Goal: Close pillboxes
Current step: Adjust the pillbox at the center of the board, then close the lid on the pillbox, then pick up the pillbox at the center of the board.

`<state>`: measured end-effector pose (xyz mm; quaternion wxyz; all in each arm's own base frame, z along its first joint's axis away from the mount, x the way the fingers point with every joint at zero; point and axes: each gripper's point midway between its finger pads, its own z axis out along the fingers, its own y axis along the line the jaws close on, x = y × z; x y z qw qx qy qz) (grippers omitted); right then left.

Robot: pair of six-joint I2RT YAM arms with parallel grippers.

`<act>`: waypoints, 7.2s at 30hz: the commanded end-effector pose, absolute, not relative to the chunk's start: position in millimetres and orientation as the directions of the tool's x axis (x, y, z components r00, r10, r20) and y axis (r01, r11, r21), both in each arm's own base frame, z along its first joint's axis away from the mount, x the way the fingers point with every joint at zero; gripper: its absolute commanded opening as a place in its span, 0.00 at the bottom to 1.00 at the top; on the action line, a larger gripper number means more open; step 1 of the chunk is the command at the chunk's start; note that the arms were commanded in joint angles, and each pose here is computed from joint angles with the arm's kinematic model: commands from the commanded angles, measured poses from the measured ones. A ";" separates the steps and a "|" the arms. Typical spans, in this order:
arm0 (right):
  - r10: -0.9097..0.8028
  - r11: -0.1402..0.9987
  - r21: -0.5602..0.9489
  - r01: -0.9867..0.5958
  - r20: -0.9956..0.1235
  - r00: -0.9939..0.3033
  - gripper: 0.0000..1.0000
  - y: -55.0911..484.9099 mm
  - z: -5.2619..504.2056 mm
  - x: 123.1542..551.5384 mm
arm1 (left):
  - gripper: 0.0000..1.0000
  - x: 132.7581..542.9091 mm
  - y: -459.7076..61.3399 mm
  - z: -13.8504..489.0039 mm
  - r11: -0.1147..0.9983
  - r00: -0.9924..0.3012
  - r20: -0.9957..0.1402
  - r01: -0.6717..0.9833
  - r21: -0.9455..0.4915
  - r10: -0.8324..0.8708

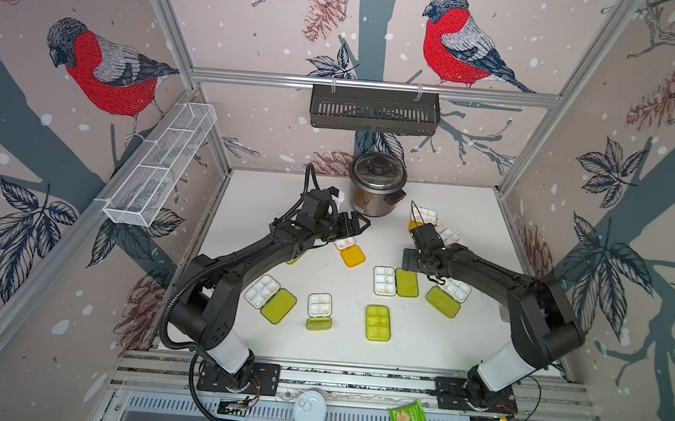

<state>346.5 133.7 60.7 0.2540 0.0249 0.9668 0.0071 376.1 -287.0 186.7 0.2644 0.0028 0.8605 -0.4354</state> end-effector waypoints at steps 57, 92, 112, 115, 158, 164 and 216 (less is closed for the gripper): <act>0.175 0.734 0.678 -0.040 -0.245 -0.953 0.88 163.5 48.2 288.4 | 0.94 289.2 -381.6 57.5 0.621 -0.990 -0.095 0.140 -0.771 0.104; 0.206 0.646 0.756 -0.100 -0.300 -0.931 0.86 178.1 95.5 293.4 | 0.94 298.8 -374.7 76.7 0.606 -0.988 -0.148 0.147 -0.782 0.049; 0.116 0.673 0.723 -0.160 -0.317 -0.941 0.86 221.5 100.2 288.2 | 0.94 359.9 -312.2 134.8 0.593 -0.948 -0.278 0.135 -0.794 -0.156; 0.104 0.677 0.718 -0.163 -0.312 -0.944 0.86 227.4 97.0 285.6 | 0.94 366.2 -305.5 138.2 0.588 -0.944 -0.280 0.128 -0.799 -0.175; -0.182 0.964 0.130 -0.234 -0.324 -0.929 0.84 215.9 38.5 293.8 | 0.93 385.4 -278.7 143.5 0.591 -0.925 -0.282 0.084 -0.802 -0.253; -0.181 0.965 0.124 -0.230 -0.319 -0.930 0.84 213.6 33.4 290.2 | 0.93 385.4 -279.0 141.0 0.591 -0.928 -0.276 0.079 -0.803 -0.251; -0.191 0.978 0.008 -0.209 -0.382 -0.904 0.74 242.5 24.4 303.7 | 0.93 384.7 -279.7 153.5 0.580 -0.922 -0.299 0.106 -0.808 -0.248</act>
